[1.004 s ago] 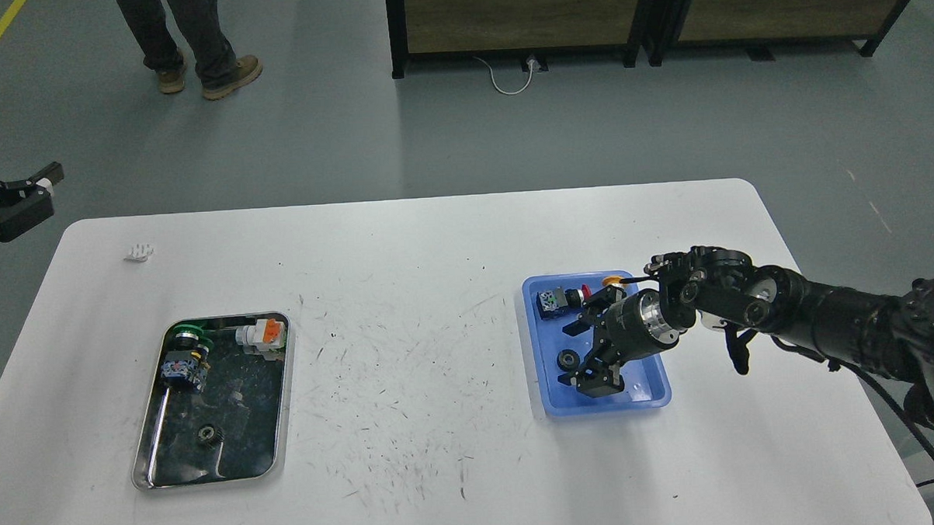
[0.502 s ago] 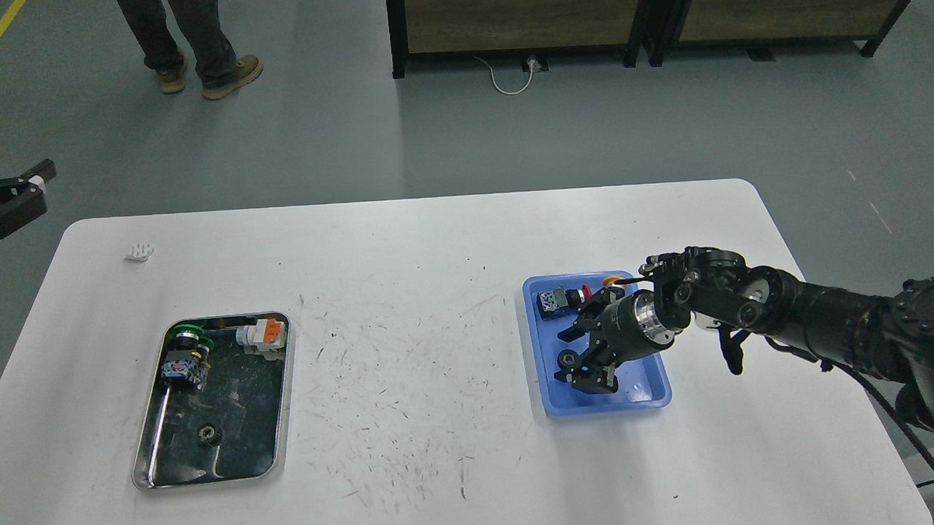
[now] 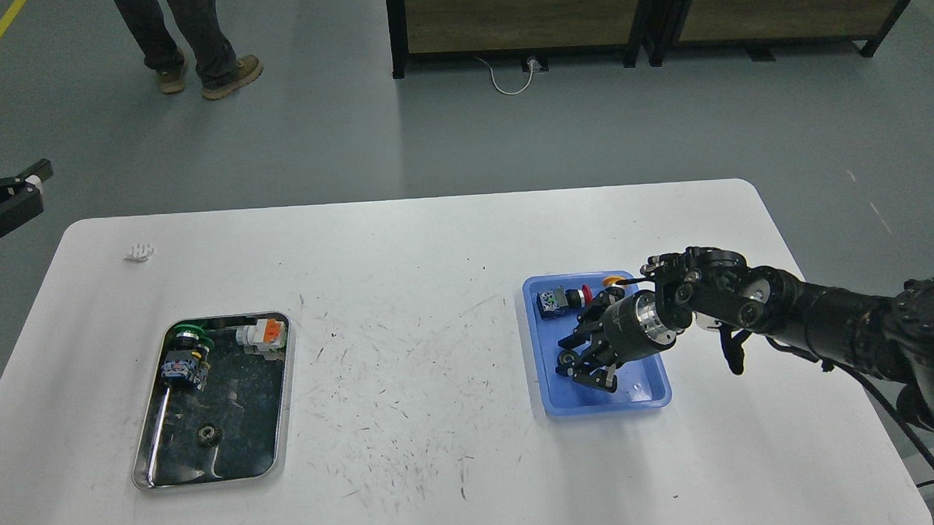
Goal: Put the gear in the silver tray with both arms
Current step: 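Carry the gear toward the silver tray and set it on the table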
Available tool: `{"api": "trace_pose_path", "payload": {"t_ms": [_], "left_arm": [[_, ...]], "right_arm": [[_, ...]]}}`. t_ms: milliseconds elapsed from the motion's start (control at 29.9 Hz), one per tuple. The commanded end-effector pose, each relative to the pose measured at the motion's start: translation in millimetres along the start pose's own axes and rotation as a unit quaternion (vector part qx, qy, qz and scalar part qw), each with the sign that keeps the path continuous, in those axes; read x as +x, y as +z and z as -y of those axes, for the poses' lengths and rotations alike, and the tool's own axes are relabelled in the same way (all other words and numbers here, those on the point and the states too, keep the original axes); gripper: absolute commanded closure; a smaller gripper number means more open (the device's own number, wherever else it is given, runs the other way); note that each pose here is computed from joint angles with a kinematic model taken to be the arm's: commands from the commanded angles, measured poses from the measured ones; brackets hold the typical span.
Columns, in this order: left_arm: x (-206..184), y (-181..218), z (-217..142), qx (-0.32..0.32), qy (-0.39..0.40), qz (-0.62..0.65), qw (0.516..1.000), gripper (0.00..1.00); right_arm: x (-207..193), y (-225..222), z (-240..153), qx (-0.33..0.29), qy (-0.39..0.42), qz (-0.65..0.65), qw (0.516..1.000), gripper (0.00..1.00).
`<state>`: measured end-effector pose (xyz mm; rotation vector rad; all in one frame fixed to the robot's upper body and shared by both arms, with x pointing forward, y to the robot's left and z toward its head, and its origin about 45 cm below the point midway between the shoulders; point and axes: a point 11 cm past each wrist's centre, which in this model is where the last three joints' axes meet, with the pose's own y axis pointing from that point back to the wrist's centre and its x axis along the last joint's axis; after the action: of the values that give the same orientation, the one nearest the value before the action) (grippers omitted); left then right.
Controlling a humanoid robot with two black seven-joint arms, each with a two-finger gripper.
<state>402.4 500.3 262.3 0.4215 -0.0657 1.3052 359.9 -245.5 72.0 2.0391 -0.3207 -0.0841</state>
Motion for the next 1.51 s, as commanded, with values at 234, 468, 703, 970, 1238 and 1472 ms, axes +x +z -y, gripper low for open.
{"api": "trace_pose_path", "payload": {"t_ms": [234, 468, 703, 970, 1238, 1472], "left_arm": [[2.2, 0.0, -0.5, 0.001, 0.003, 0.001, 1.0, 0.02], [1.8, 0.2, 0.6, 0.002, 0.005, 0.002, 1.0, 0.02], [2.3, 3.3, 2.5, 0.003, 0.006, 0.002, 1.0, 0.02], [3.2, 4.1, 2.3, 0.002, 0.008, 0.003, 1.0, 0.02], [3.2, 4.1, 2.3, 0.002, 0.008, 0.003, 1.0, 0.02], [3.2, 4.3, 2.3, 0.002, 0.008, 0.003, 1.0, 0.02]], "right_arm": [[27.2, -36.1, -21.4, 0.048, 0.031, -0.005, 0.998, 0.74], [11.8, -107.5, -3.3, 0.091, 0.0, -0.059, 0.994, 0.74], [-30.2, -153.2, 29.0, 0.108, -0.052, -0.102, 0.987, 0.74], [-48.1, -154.6, 42.0, 0.093, -0.074, -0.124, 0.985, 0.74], [-44.0, -144.1, 43.6, 0.078, -0.068, -0.127, 0.986, 0.54], [-36.9, -151.9, 39.3, 0.093, -0.059, -0.124, 0.986, 0.25]]}}
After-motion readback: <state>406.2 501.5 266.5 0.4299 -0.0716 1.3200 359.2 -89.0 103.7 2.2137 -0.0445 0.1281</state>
